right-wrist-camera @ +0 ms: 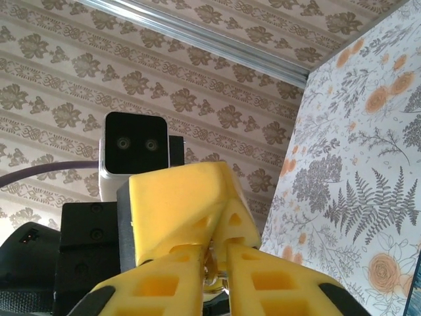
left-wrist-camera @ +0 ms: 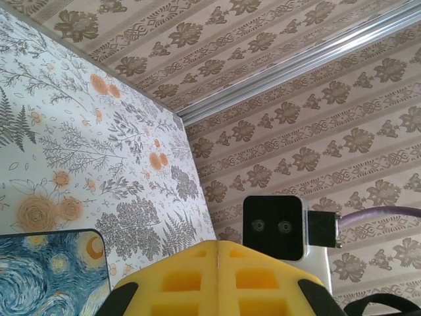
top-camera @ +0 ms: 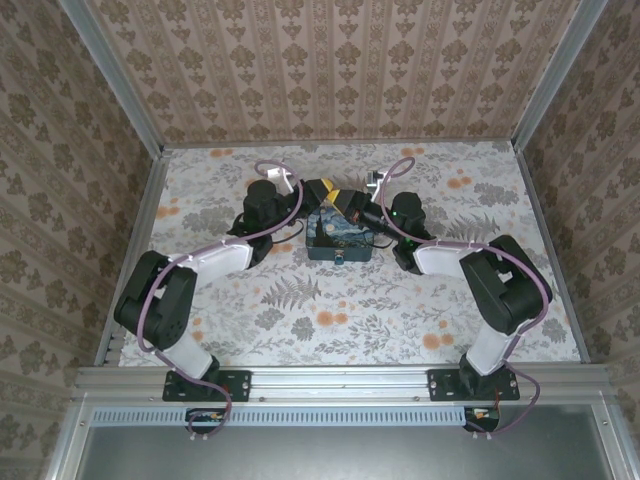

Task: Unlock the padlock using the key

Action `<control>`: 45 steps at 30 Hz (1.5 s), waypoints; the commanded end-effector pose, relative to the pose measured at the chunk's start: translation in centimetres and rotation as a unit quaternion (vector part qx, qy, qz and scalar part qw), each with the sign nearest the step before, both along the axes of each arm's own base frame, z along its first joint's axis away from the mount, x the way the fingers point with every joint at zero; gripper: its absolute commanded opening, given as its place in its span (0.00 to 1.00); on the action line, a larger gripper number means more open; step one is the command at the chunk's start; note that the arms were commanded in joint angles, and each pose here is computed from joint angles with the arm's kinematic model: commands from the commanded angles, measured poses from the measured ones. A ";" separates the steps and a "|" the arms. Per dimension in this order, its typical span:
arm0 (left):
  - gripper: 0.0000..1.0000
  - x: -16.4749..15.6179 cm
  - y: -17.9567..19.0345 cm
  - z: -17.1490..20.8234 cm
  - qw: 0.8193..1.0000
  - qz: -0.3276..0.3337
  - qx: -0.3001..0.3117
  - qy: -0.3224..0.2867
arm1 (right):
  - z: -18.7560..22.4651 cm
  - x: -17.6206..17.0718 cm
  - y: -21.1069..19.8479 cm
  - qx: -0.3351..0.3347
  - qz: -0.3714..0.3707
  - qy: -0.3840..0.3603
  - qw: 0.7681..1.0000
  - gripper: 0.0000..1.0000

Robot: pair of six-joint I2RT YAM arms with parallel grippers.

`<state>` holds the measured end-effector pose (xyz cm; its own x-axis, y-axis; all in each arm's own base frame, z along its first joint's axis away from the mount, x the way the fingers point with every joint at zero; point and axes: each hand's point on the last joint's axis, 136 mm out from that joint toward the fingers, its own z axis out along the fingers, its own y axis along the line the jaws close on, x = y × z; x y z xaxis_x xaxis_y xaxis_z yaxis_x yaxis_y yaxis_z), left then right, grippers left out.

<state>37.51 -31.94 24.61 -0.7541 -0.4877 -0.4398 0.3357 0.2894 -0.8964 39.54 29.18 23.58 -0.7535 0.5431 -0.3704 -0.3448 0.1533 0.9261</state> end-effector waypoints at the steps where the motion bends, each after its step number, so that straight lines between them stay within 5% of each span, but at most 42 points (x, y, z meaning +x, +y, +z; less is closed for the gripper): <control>1: 0.00 -0.3 -0.9 0.4 1.000 -0.010 -0.012 -0.007 | 1.0 -0.7 0.7 0.025 0.027 -0.017 0.999 0.09; 3: 0.00 -0.2 -1.0 0.3 1.000 -0.010 -0.012 -0.005 | 1.0 -0.7 0.7 0.031 0.029 -0.016 0.999 0.01; 7: 0.00 -0.3 -1.2 0.4 1.000 -0.014 -0.013 -0.005 | 0.8 -0.7 0.6 0.031 0.027 -0.012 0.999 0.00; 14: 0.46 -0.3 0.3 1.2 1.000 0.002 -0.012 -0.007 | -0.2 -0.3 -0.8 0.011 0.008 -0.009 1.000 0.00; 20: 0.66 -0.4 2.5 2.0 1.000 0.017 0.001 -0.009 | -0.7 -0.7 -1.3 0.000 0.014 -0.011 1.000 0.00; 45: 0.63 -4.2 2.5 -0.2 0.991 -0.101 0.091 0.002 | -0.8 -5.7 0.1 -0.074 0.145 -0.100 0.981 0.00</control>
<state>33.97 -28.94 22.53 -0.8413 -0.2967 -0.4518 0.3171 0.4060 -0.8571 35.06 29.38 21.39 -0.8068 0.2906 -0.5144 -0.4893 0.1591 0.8575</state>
